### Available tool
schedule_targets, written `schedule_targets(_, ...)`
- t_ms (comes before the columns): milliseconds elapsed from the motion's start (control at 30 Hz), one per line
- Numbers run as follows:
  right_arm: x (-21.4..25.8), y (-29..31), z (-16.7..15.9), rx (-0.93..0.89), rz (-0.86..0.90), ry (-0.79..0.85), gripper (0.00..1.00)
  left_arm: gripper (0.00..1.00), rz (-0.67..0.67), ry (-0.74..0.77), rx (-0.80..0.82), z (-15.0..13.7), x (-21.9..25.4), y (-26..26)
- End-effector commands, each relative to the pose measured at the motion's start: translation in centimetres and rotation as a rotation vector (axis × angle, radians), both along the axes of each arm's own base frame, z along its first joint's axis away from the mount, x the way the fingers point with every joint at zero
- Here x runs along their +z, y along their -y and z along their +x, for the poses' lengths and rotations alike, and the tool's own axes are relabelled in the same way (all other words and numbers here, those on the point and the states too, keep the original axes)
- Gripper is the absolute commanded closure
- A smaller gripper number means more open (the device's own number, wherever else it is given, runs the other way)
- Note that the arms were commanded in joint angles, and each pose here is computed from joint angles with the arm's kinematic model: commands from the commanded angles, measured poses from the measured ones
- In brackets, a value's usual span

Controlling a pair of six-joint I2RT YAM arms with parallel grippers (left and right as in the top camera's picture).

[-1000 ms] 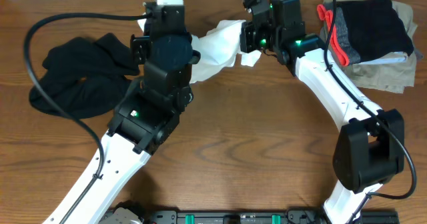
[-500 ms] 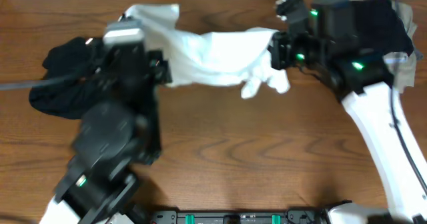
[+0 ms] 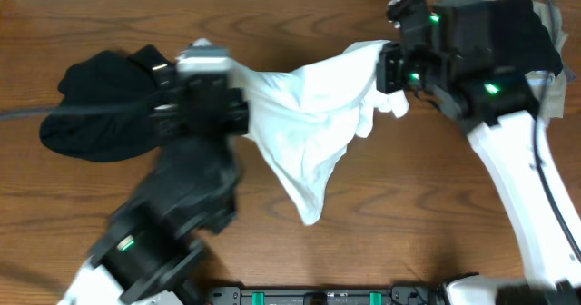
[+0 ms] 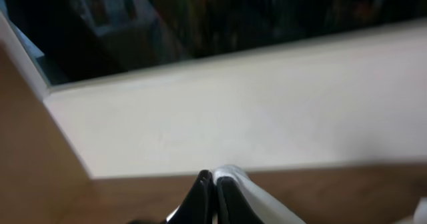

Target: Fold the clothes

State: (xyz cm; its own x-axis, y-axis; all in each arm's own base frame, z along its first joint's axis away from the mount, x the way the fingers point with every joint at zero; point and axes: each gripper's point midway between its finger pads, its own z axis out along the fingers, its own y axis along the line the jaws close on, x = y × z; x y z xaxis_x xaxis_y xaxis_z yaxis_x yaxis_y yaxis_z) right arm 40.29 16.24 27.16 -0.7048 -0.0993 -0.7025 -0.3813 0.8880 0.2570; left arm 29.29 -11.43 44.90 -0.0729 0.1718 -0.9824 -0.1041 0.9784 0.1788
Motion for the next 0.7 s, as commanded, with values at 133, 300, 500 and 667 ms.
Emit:
schedule_targets(133, -10.6, -0.7, 4.6, -0.005, -0.069, -0.174, 0.99, 0.94, 0.101, -0.186, 0.157, 5.8, -8.2, 1.7)
schedule_targets(300, -16.2, -1.4, 6.5, -0.002, -0.080, -0.233, 0.99, 0.94, 0.163, -0.303, 0.233, 9.6, -14.5, 2.1)
schedule_targets(500, -18.2, -1.8, 7.0, 0.012, -0.066, -0.254, 0.58, 0.94, 0.204, -0.408, 0.277, 12.2, -20.3, 1.9)
schedule_targets(667, -15.4, -1.8, 6.3, 0.017, -0.052, -0.226, 0.30, 0.94, 0.177, -0.434, 0.262, 13.0, -21.1, 1.5)
